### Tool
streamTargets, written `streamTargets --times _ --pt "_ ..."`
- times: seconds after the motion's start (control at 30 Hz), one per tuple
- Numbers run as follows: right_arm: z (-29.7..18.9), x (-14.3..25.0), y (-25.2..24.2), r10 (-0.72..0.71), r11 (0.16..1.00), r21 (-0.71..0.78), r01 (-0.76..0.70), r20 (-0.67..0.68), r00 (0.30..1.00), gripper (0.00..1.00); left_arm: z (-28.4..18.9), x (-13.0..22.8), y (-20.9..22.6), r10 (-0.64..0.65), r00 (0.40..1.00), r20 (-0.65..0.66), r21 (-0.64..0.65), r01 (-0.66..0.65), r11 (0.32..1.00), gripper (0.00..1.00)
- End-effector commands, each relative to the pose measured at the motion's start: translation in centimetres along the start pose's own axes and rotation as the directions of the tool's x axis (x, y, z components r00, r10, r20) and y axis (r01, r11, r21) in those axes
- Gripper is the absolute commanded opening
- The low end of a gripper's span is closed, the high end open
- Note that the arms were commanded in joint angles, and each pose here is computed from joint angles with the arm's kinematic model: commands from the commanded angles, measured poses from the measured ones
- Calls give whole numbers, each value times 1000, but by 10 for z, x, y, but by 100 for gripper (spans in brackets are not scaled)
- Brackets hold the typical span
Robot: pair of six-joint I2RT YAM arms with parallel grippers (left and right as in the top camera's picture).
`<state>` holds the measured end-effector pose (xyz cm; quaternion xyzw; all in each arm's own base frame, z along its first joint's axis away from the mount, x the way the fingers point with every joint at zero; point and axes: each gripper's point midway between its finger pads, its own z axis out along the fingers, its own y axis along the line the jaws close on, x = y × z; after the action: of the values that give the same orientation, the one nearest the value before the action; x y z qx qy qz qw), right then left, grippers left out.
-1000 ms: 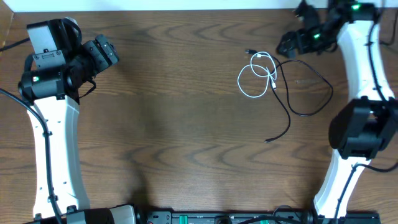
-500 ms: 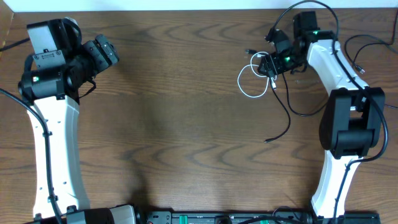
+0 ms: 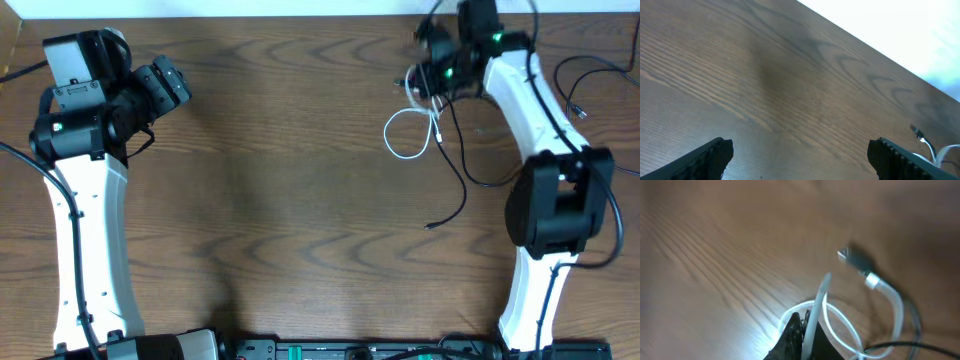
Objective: Untangle cables
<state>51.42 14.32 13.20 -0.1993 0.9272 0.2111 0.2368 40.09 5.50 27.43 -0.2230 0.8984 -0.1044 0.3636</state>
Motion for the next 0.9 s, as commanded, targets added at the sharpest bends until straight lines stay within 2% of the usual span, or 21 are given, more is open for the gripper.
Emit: streamTargets --times 0.0,0.2,0.37,0.5,0.57,0.63,0.73,0.87 --pt "-129 -91 59 -69 998 18 66 317 946 1 3 -1 5 12 1000 -1 -18 -12 1000 92" --pt "-256 -138 106 -128 992 64 112 584 802 1 3 -1 5 12 1000 -1 -18 -12 1000 92" --pt "-319 -153 130 -180 983 115 140 705 686 1 3 -1 5 12 1000 -1 -18 -12 1000 92" --pt "-355 -161 128 -192 980 184 76 768 611 1 3 -1 5 12 1000 -1 -18 -12 1000 92" --pt "-352 -158 122 -178 980 194 44 757 629 1 3 -1 5 12 1000 -1 -18 -12 1000 92" --pt "-328 -146 114 -137 985 173 20 699 702 1 3 -1 5 12 1000 -1 -18 -12 1000 92" --pt "-273 -116 102 -43 991 129 -32 541 840 1 3 -1 5 12 1000 -1 -18 -12 1000 92" --pt "-197 -67 109 80 996 26 -90 262 962 1 3 -1 5 12 1000 -1 -18 -12 1000 92"
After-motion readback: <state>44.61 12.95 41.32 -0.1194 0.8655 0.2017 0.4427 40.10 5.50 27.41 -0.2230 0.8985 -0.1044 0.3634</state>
